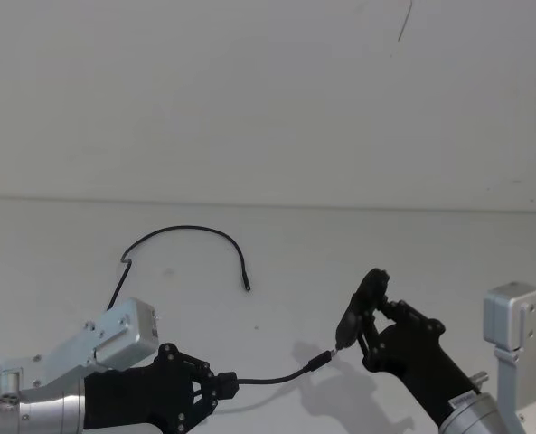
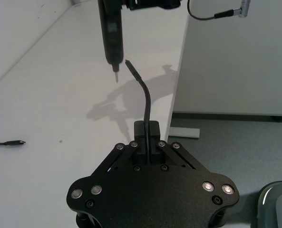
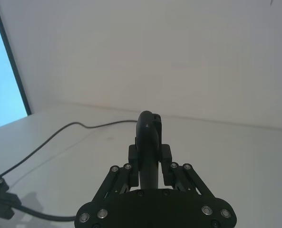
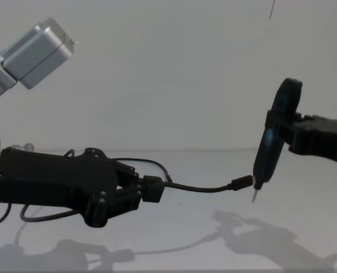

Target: Pick up the data cable with the one hand.

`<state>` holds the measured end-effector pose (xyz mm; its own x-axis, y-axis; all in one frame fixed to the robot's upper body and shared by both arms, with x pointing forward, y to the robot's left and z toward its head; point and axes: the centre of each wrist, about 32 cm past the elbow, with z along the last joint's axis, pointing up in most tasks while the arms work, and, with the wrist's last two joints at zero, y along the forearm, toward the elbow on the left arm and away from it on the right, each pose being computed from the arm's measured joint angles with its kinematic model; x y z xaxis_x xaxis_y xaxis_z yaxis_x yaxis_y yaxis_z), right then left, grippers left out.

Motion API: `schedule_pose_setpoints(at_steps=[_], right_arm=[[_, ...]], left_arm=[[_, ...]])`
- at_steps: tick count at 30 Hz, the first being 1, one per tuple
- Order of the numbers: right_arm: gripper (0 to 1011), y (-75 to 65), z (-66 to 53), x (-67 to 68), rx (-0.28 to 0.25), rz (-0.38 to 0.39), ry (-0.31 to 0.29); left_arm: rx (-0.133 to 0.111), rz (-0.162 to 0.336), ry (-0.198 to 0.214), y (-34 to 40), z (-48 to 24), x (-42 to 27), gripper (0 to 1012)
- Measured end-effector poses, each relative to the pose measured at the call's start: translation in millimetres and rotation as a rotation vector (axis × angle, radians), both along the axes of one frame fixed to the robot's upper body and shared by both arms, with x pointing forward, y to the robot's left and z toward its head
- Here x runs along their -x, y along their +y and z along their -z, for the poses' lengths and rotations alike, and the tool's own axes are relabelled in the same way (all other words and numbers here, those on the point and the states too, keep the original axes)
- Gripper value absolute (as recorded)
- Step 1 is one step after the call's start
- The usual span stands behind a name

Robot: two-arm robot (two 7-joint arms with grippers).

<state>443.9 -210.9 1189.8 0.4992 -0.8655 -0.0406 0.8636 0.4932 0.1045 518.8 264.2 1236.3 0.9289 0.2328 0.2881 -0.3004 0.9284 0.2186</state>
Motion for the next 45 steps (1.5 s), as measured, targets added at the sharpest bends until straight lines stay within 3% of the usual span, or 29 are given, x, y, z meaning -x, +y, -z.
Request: schedule_pose_setpoints(at_steps=[13,34,45], right_arm=[[269,1.9,7.4,1.5,-0.019,-0.001,0.048],[269,0.2,3.7,0.2,-0.060,0.019,0.006],[269,0.2,1.9,-0.2,-0.069,0.020,-0.010]], left_arm=[[0.000,0.000,0.000,0.0,0.0,0.0,50],[0.000,-0.001,0.000,0.0,0.2,-0.1,50],[-0.001,-0.041,0.021,0.1,11.0,0.3,50]])
